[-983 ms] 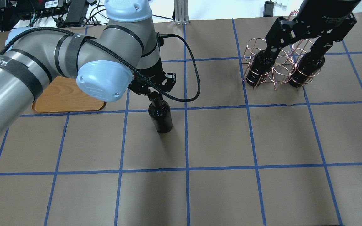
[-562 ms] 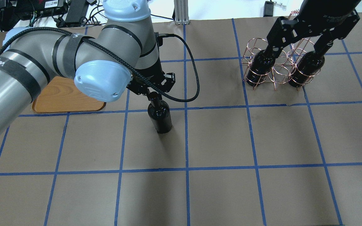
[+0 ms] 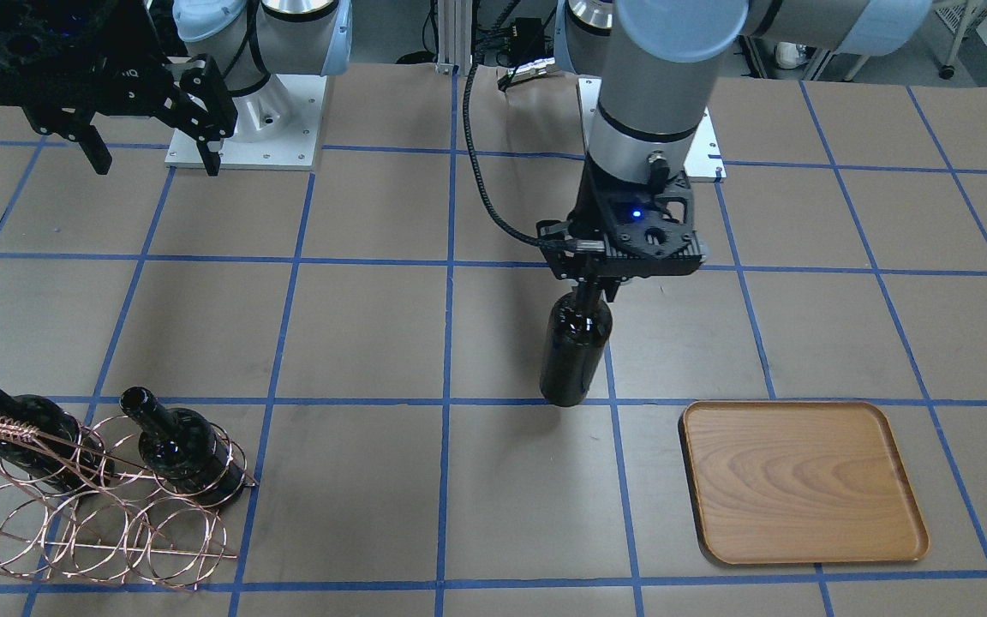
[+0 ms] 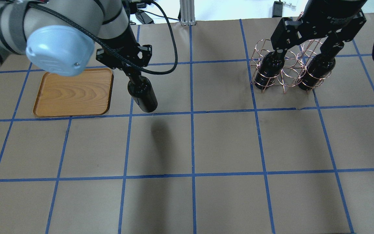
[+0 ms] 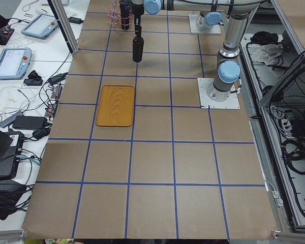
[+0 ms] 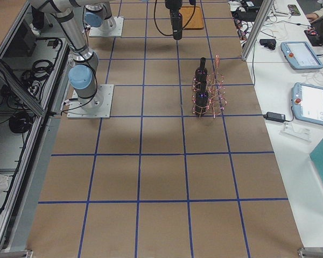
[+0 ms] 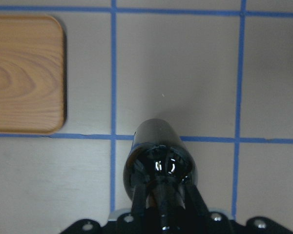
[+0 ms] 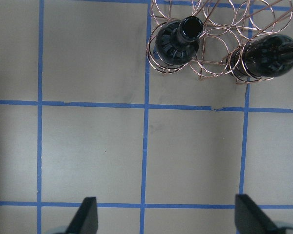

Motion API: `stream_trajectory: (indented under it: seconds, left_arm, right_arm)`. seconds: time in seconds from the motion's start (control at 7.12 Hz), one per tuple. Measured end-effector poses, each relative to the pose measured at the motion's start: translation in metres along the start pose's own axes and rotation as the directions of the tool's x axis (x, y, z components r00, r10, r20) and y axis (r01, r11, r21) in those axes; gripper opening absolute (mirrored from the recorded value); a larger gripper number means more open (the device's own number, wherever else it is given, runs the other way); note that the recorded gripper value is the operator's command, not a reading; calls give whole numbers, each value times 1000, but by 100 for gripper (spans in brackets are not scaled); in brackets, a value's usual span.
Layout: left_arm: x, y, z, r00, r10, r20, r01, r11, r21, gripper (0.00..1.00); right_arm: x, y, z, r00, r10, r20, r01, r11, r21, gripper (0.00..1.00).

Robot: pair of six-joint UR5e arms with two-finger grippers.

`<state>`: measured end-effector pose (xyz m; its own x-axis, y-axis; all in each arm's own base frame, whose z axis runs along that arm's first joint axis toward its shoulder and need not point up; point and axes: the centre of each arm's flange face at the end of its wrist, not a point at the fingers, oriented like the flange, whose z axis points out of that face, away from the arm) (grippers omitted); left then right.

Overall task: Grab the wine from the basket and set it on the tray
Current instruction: 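Lift the bottle with the left gripper and lower it onto the wooden tray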

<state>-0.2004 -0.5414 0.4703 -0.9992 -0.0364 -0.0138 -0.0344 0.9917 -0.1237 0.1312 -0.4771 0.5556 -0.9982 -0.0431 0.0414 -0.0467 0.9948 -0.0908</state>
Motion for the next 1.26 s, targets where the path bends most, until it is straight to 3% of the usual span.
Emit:
stream_trajectory:
  seconds: [0.28,0.7,1.26]
  left_arm:
    - [-97,-33,-9,998,53,29,-53,999,-12,0]
    - [-225,-61,15,996,76,37,-73,995,-67,0]
    - [-287,-94,55,998,52,-45,-52,999,15,0]
  right_arm:
    - [-3,-1,4,1000,-2,21,2,1000,-6,100]
    - [-2,-5,5,1000,-7,27,7,1000,17,100]
    - [-2,-5,9,999,-4,32,3,1000,12,100]
